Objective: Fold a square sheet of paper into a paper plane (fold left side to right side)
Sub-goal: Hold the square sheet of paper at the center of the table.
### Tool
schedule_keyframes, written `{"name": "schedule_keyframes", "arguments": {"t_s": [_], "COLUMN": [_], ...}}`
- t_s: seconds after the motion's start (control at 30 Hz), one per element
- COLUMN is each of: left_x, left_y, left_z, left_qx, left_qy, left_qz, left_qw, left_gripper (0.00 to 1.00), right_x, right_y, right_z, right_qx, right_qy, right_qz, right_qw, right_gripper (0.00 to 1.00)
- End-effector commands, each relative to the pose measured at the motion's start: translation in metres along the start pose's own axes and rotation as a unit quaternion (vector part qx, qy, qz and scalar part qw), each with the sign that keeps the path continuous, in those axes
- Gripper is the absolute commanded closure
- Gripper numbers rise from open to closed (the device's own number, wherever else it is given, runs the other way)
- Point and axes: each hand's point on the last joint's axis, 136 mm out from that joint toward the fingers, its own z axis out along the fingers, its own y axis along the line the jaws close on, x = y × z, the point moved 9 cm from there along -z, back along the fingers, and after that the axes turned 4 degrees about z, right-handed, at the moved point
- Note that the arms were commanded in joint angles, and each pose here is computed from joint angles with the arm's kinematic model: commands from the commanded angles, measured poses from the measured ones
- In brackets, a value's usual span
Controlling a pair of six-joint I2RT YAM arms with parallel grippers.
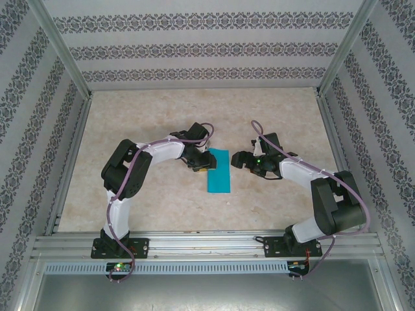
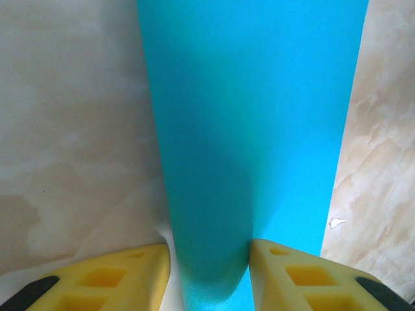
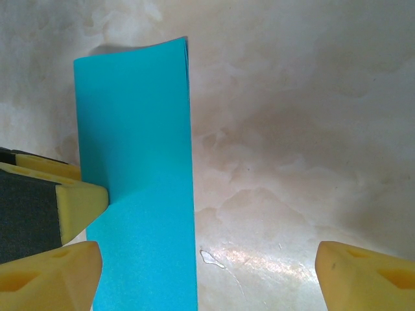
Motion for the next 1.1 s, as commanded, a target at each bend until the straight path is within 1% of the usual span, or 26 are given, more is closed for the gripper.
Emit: {"name": "schedule_keyframes", "arguments": {"t_s": [0.0,0.1,0.17,0.27,0.37,0.5,0.6,0.67,0.77,0.93,1.07], "left_x": [0.023,0.023,0.023,0.023,0.023,0.023,0.023,0.023,0.023,0.023,0.023], "left_y": [0.024,0.024,0.024,0.024,0.024,0.024,0.024,0.024,0.024,0.024,0.024], "left_z": [0.052,0.052,0.052,0.052,0.052,0.052,0.052,0.053,0.053,0.053,0.054], "left_qx": [-0.054,-0.054,-0.055,-0.054,-0.055,-0.055,-0.055,-0.055,-0.054,-0.054,-0.053], "left_qy": [0.050,0.050,0.050,0.050,0.050,0.049,0.050,0.050,0.050,0.050,0.050], "left_qz": [-0.009,-0.010,-0.010,-0.010,-0.010,-0.010,-0.012,-0.012,-0.013,-0.013,-0.013], "left_qw": [0.997,0.997,0.997,0.997,0.997,0.997,0.997,0.997,0.997,0.997,0.997], "left_gripper": [0.59,0.59,0.59,0.59,0.59,0.59,0.59,0.59,0.59,0.59,0.59], "right_x": [0.003,0.003,0.003,0.003,0.003,0.005,0.006,0.007,0.008,0.011,0.013], "right_y": [0.004,0.005,0.007,0.013,0.020,0.029,0.034,0.034,0.032,0.027,0.023], "right_z": [-0.002,-0.001,0.000,0.006,0.014,0.025,0.034,0.038,0.043,0.049,0.054], "right_qx": [0.001,-0.005,-0.015,-0.051,-0.085,-0.095,-0.096,-0.090,-0.081,-0.070,-0.059], "right_qy": [0.001,0.006,0.013,0.033,0.051,0.066,0.077,0.081,0.084,0.092,0.099], "right_qz": [-0.005,-0.006,-0.004,0.000,0.002,-0.006,-0.009,-0.008,-0.005,0.000,0.007], "right_qw": [1.000,1.000,1.000,0.998,0.995,0.993,0.992,0.993,0.993,0.993,0.993], "right_gripper": [0.14,0.16,0.20,0.32,0.47,0.67,0.79,0.82,0.83,0.89,0.91]}}
